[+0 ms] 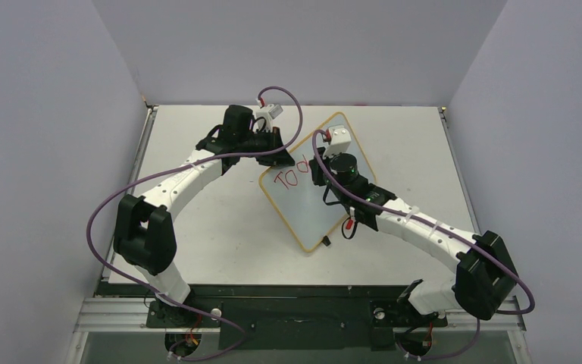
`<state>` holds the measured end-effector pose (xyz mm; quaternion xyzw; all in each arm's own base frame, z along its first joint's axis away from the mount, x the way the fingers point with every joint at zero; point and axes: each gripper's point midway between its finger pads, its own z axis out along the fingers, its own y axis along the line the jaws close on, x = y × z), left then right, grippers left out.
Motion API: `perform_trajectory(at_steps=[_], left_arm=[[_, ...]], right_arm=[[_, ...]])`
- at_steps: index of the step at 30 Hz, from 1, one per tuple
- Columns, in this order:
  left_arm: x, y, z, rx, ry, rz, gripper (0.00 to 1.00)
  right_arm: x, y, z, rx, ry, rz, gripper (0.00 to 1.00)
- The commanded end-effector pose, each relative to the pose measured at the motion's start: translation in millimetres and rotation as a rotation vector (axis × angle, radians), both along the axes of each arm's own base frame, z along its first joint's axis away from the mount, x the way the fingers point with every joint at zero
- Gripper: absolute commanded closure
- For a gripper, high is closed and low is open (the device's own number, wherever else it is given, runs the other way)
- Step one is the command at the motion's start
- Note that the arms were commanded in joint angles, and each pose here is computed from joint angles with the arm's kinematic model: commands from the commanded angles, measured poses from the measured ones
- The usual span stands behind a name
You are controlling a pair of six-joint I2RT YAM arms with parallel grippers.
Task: Write a sentence on the whiteboard
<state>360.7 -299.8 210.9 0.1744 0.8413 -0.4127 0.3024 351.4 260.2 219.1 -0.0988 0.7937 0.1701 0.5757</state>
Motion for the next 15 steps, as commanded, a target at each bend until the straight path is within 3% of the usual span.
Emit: perform_trajectory(at_steps=[1,15], left_arm=[[1,-1,7,0.049,-0.095,-0.017,1.00],[1,1,7,0.053,-0.096,-0.015,1.00]], right_arm=[[-8,-5,-2,0.015,0.020,0.000,1.00],[-6,-20,4,-0.020,0.002,-0.059,1.00]])
